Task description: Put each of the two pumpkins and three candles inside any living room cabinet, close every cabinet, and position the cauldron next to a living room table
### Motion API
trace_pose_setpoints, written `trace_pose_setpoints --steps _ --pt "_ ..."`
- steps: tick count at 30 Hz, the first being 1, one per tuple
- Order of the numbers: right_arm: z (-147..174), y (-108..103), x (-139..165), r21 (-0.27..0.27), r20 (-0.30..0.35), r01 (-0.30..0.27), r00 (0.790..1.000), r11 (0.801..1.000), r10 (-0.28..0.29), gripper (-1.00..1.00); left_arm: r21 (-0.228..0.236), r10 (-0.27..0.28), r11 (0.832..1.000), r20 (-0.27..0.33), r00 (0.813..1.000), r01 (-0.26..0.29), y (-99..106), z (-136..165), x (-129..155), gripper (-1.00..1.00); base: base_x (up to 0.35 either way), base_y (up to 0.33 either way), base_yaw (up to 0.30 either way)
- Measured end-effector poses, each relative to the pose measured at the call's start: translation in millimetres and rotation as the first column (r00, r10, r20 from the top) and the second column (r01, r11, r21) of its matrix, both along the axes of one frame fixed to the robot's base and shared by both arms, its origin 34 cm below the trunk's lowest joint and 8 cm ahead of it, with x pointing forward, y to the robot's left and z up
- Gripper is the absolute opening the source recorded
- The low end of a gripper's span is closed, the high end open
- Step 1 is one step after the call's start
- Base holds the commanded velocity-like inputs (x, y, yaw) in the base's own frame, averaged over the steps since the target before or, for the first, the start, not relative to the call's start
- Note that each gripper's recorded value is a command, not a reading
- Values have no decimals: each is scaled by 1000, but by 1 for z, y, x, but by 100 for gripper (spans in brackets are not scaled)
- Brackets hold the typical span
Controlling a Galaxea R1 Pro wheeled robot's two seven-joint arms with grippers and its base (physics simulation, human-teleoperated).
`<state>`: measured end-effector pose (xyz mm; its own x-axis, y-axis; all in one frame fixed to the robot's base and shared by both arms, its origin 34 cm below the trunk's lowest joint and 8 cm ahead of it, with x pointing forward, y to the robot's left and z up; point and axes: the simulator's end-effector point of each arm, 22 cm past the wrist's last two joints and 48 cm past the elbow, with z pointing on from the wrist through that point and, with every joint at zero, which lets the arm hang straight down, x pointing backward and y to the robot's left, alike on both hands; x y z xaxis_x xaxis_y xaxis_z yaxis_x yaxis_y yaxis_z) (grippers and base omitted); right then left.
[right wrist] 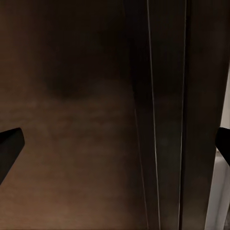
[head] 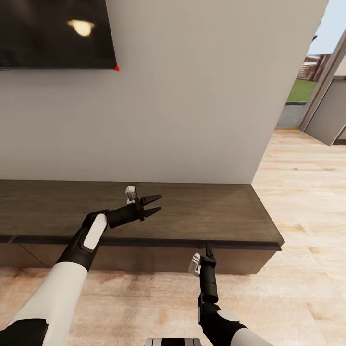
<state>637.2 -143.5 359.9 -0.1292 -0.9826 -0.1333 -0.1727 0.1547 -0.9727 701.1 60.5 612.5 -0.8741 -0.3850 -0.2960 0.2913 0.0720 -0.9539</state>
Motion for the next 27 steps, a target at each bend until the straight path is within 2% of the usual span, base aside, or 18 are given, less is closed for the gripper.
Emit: trace_pose_setpoints --steps 15,16,27 --pt "-1 0 -1 -2 -2 -1 1000 1000 1 100 0 -1 1000 0 1000 1 0 0 0 100 0 0 0" --pt "-1 0 -1 -2 -3 0 1000 1000 0 -100 1 -1 1000 0 1000 1 0 0 0 100 0 0 0" --pt "-1 -2 -1 -12 -2 4 1000 1000 -4 -100 1 -1 1000 0 1000 1 0 0 0 100 0 0 0"
